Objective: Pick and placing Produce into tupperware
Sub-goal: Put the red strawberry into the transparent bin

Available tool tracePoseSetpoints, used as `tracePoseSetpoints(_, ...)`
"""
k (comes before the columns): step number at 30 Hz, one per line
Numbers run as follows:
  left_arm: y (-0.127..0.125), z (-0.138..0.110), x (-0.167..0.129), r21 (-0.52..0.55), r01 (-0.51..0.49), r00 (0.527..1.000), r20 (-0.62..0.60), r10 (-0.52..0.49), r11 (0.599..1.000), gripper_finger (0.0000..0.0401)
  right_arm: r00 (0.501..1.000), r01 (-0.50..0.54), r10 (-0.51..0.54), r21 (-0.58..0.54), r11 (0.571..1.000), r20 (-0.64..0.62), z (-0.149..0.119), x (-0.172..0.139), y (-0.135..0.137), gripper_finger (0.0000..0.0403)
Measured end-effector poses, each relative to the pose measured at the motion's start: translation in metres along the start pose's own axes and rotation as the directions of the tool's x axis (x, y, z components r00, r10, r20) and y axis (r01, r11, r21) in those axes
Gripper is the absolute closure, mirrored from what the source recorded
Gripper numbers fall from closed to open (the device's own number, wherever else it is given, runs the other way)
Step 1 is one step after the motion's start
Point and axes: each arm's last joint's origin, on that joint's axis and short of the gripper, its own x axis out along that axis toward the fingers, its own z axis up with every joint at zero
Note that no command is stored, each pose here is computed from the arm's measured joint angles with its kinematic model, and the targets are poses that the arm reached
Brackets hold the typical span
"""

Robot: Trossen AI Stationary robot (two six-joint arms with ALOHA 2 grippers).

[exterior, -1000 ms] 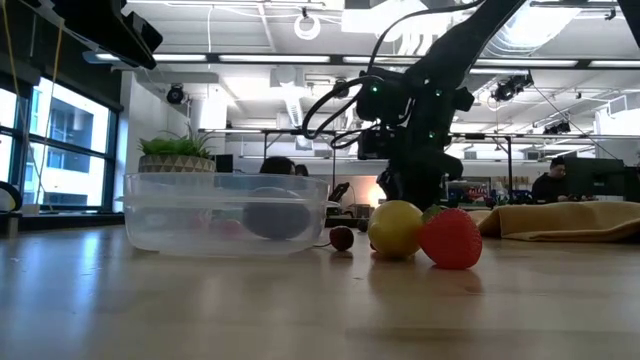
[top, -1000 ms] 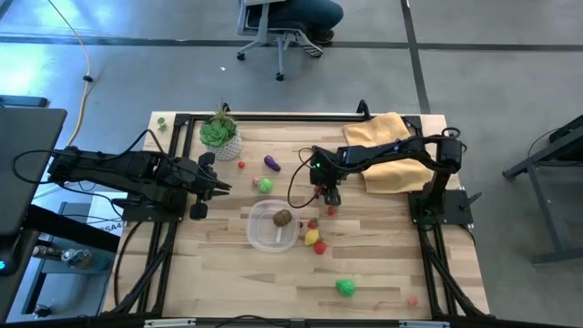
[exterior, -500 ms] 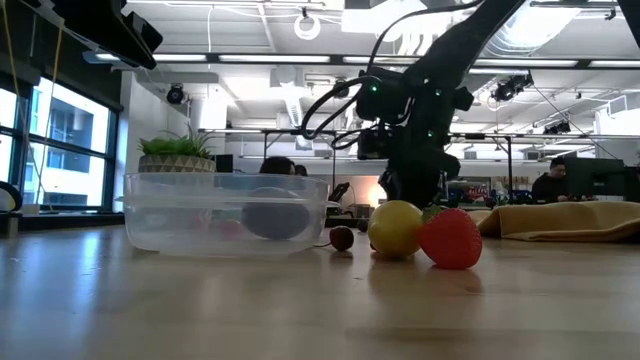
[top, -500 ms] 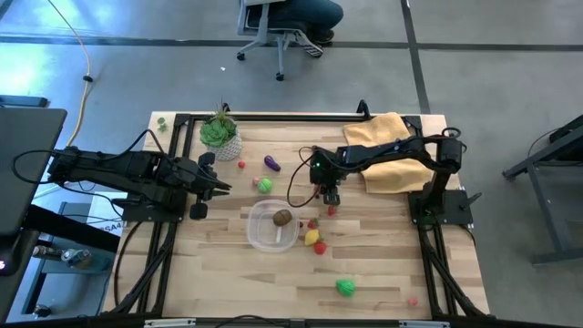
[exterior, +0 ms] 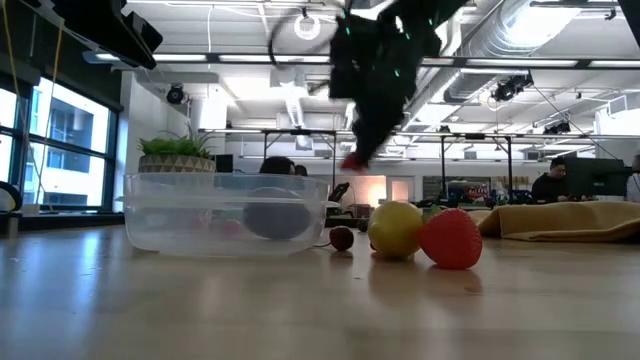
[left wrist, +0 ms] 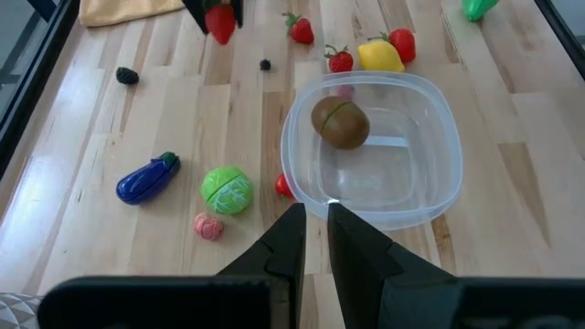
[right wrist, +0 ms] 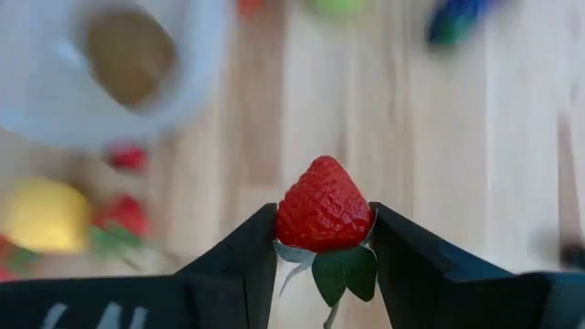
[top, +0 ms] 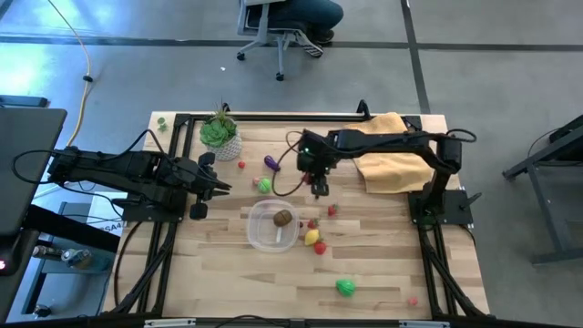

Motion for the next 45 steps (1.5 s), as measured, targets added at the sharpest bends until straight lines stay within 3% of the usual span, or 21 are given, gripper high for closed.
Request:
tracePoseSetpoints(5, 0.0, 0.0, 0.0, 0.0, 0.0, 1.0, 0.0, 0.0, 1.0, 0.0361, 0.988, -0.057, 0.062, -0.034, 0.998, 0.145, 0.039, -0.03, 0.024, 0.0263)
tracePoseSetpoints(10, 0.0, 0.0, 0.0, 0.0, 0.0, 1.0, 0.0, 0.0, 1.0, 0.0361, 0.958, -0.091, 0.116, -0.106, 0.99, 0.261, 0.065, -0.045, 0.065, 0.0263)
tracePoseSetpoints(14, 0.0, 0.0, 0.0, 0.0, 0.0, 1.0, 0.0, 0.0, 1.0, 0.0361, 0.952, -0.075, 0.114, -0.143, 0.987, 0.286, 0.07, -0.033, 0.099, 0.0263)
tracePoseSetpoints(18, 0.0, 0.0, 0.0, 0.0, 0.0, 1.0, 0.0, 0.0, 1.0, 0.0361, 0.974, -0.087, 0.115, -0.146, 0.985, 0.195, 0.066, 0.009, 0.12, 0.0263)
tracePoseSetpoints(25, 0.0, 0.0, 0.0, 0.0, 0.0, 1.0, 0.0, 0.0, 1.0, 0.0361, 0.99, -0.116, 0.126, -0.156, 0.981, 0.057, 0.055, 0.065, 0.135, 0.0263)
tracePoseSetpoints(33, 0.0, 0.0, 0.0, 0.0, 0.0, 1.0, 0.0, 0.0, 1.0, 0.0361, 0.989, -0.124, 0.139, -0.244, 0.962, 0.047, 0.054, 0.069, 0.143, 0.0263)
tracePoseSetpoints(39, 0.0, 0.0, 0.0, 0.0, 0.0, 1.0, 0.0, 0.0, 1.0, 0.0361, 0.987, -0.157, 0.156, -0.231, 0.96, -0.023, 0.046, 0.095, 0.14, 0.0263)
tracePoseSetpoints(45, 0.0, 0.0, 0.0, 0.0, 0.0, 1.0, 0.0, 0.0, 1.0, 0.0361, 0.987, -0.158, 0.157, -0.231, 0.96, -0.022, 0.046, 0.098, 0.14, 0.0263)
